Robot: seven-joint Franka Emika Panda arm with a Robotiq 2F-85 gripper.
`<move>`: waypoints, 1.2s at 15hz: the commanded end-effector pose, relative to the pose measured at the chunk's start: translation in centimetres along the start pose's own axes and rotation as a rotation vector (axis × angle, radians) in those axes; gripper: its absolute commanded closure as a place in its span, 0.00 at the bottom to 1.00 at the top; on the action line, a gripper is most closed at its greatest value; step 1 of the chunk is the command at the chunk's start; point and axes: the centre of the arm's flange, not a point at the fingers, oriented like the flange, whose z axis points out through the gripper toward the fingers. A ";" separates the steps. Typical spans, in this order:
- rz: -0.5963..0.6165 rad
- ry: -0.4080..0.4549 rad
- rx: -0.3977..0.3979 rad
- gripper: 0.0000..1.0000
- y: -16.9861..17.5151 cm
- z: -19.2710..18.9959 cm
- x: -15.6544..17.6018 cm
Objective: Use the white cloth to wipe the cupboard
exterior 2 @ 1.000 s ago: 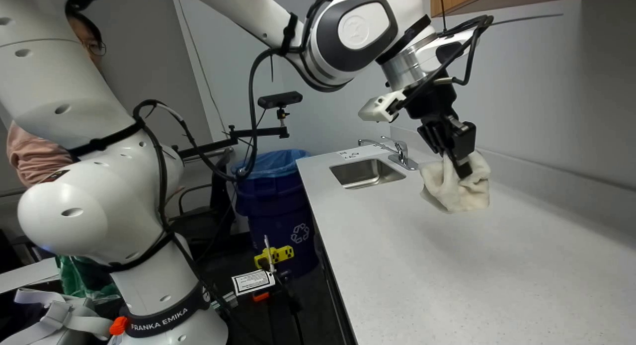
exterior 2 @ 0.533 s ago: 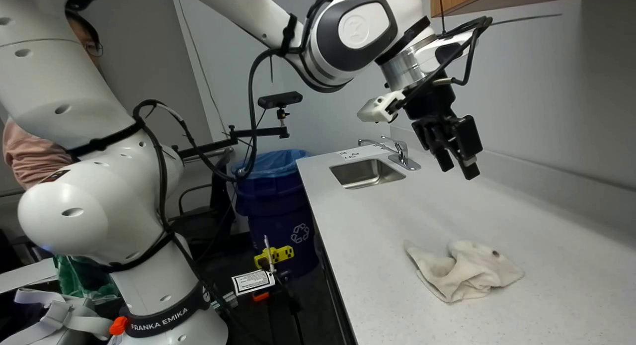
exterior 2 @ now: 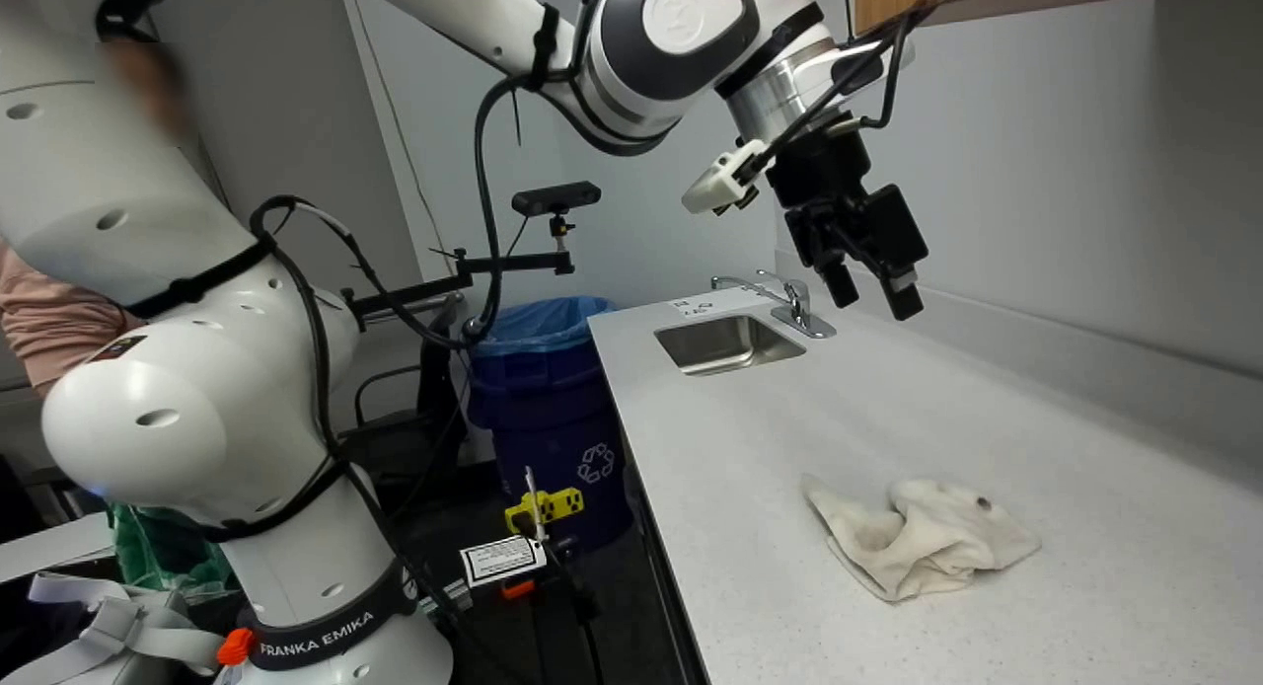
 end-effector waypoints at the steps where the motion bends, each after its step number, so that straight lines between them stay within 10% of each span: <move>1: -0.023 0.017 -0.004 0.00 -0.4 -4.1 -1.4; 18: -0.050 0.143 0.039 0.00 -3.7 -9.8 -4.5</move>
